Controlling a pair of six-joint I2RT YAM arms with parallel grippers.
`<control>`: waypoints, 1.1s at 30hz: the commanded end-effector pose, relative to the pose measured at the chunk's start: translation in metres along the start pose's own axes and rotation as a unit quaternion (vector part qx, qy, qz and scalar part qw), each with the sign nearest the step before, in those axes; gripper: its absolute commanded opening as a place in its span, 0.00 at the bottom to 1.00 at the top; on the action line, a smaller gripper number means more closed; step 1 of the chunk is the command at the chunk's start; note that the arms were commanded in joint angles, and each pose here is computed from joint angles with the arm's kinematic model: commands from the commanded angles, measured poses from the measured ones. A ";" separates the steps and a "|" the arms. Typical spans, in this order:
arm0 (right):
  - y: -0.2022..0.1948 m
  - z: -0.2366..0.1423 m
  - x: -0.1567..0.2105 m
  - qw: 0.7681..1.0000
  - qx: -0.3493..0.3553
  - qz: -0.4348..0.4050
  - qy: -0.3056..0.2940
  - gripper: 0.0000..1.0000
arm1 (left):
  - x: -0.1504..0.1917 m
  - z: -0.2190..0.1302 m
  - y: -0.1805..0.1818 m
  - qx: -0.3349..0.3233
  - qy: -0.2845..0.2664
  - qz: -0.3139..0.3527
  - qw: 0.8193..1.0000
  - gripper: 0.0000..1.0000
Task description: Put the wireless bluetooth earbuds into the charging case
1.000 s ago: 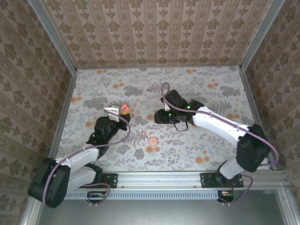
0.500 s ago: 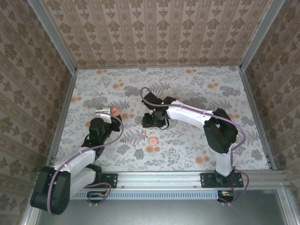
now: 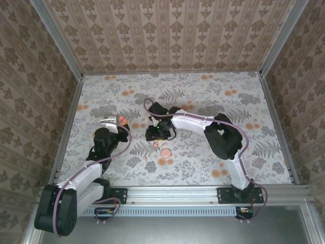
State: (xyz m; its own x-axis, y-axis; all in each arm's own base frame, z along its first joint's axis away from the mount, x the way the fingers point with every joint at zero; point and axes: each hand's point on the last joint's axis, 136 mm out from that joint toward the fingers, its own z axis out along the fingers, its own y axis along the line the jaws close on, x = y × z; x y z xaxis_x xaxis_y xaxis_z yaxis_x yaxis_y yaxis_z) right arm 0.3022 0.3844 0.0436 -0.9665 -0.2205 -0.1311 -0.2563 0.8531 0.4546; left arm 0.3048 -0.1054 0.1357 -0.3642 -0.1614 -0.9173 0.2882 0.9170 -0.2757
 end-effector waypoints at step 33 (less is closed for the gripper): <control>0.008 -0.042 0.025 0.993 0.018 -0.107 0.038 0.46 | 0.003 -0.005 0.001 0.003 0.006 -0.009 1.000 0.19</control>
State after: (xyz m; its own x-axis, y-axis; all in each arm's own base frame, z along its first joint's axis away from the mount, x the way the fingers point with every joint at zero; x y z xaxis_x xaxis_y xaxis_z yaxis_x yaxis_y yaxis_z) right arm 0.2694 0.3694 0.0437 -0.9138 -0.4013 -0.0631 -0.3882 0.8169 0.4266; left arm 0.3013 -0.1038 0.1310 -0.3851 -0.1580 -0.9093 0.2850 0.9167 -0.2800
